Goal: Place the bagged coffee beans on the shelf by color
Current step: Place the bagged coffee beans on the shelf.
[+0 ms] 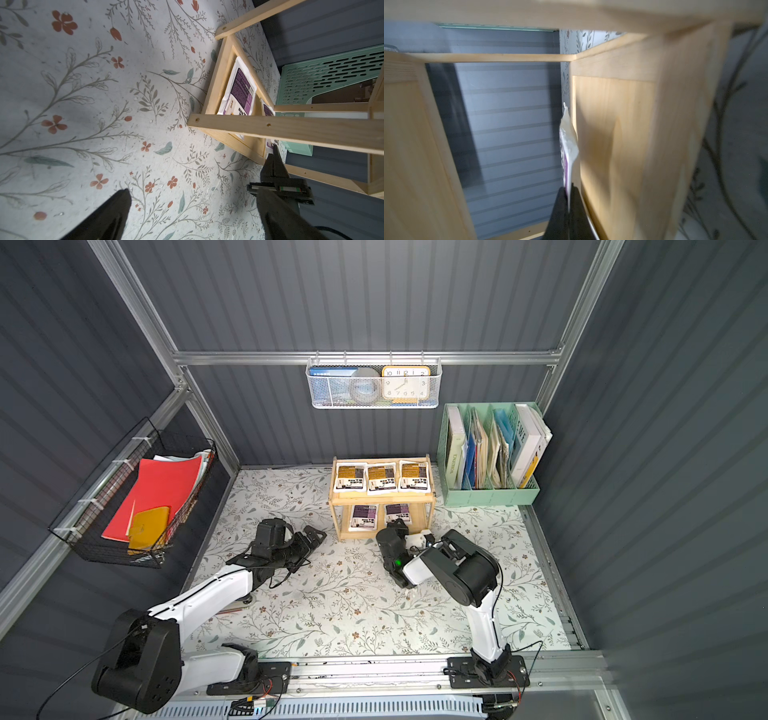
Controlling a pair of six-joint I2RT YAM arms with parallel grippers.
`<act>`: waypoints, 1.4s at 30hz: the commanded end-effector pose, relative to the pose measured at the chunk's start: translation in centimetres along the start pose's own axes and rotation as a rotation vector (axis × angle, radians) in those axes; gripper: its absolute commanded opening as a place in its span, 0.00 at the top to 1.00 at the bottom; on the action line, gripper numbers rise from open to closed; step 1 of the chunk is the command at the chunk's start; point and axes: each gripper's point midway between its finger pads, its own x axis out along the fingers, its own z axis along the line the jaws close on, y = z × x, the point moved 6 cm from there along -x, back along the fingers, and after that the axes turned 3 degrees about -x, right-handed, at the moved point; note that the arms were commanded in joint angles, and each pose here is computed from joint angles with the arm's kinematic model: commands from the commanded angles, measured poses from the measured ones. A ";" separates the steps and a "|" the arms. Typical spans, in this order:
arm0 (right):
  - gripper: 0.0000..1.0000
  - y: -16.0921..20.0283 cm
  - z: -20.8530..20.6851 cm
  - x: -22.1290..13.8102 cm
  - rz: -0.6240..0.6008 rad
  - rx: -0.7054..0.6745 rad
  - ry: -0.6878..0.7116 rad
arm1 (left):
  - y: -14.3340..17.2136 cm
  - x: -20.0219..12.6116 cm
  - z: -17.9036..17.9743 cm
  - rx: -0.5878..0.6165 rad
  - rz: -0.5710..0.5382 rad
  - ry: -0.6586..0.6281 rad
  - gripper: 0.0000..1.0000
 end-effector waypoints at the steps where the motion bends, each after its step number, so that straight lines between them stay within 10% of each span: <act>1: 1.00 0.1 -0.7 0.8 -0.004 -0.005 0.032 | -0.1 0.2 -0.2 0.019 0.003 0.009 0.00; 6: 1.00 0.5 -1.2 1.3 0.012 -0.019 0.055 | -0.1 0.3 0.0 0.017 0.003 0.004 0.00; 31: 0.05 -0.7 -1.0 -1.6 0.095 -0.093 0.122 | -0.2 -1.0 -0.2 0.003 -0.034 0.008 0.00; 42: 0.01 -0.7 0.8 -6.0 0.246 -0.174 0.103 | -1.3 -2.9 -1.3 0.025 -0.101 -0.014 0.00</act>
